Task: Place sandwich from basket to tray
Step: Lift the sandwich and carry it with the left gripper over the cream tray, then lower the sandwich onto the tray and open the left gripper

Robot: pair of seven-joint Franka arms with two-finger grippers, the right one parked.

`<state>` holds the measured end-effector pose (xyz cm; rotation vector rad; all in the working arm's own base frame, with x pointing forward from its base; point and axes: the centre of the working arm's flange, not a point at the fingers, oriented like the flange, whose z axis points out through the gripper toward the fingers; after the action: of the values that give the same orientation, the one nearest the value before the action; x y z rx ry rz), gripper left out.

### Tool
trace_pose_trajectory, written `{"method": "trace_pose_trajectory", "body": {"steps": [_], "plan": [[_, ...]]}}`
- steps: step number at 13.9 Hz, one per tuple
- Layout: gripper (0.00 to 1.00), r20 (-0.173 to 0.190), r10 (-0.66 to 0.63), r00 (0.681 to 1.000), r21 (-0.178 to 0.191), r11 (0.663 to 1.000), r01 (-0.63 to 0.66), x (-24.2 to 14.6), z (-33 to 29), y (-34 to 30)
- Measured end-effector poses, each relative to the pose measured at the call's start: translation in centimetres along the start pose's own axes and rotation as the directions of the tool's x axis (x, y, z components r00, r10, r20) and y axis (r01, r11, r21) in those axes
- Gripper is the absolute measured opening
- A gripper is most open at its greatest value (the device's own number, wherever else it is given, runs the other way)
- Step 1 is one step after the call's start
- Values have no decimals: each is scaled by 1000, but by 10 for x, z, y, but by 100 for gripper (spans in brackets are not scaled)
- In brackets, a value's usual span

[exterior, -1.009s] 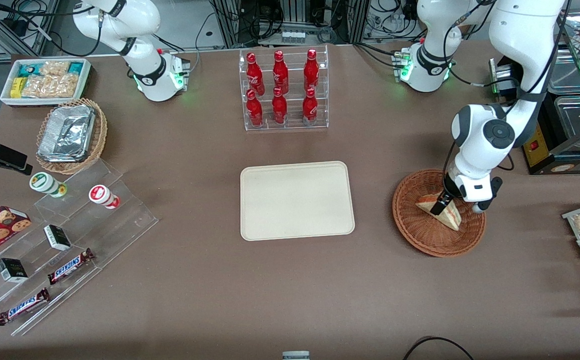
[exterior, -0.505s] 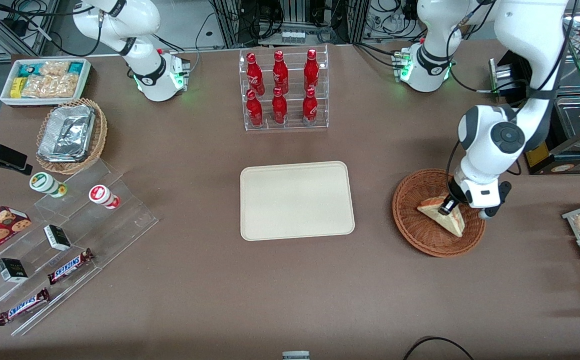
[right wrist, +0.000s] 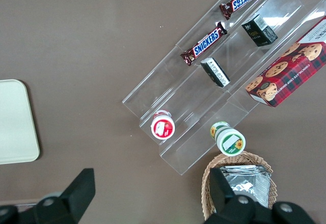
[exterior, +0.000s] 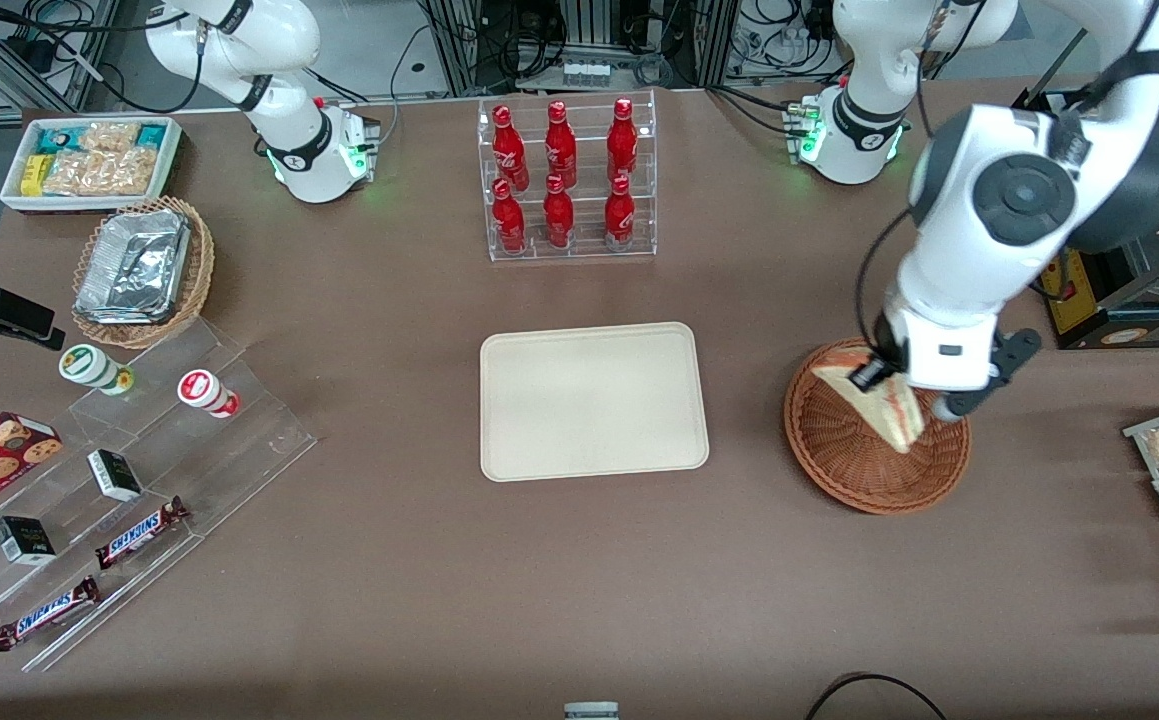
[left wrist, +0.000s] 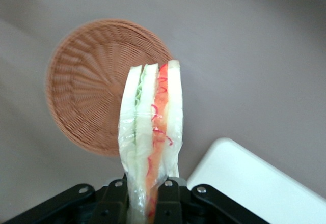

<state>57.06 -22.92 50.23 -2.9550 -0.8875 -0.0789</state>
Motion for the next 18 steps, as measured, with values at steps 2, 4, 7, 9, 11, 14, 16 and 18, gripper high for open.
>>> {"method": "trace_pose_trajectory", "body": {"steps": [2,4,7,9,11,14,16,18], "plan": [[18,8,109,994,-10,994,-109,-48,3,51],[18,34,210,977,5,978,-210,-99,32,94],[18,41,326,945,-19,945,-325,-167,81,143],[18,46,364,930,-30,931,-363,-192,110,161],[18,53,415,908,-34,910,-414,-212,141,173],[18,58,470,881,-53,883,-467,-237,187,189],[18,63,485,872,-57,874,-482,-250,212,197],[18,58,492,868,-72,870,-488,-256,228,203]]}}
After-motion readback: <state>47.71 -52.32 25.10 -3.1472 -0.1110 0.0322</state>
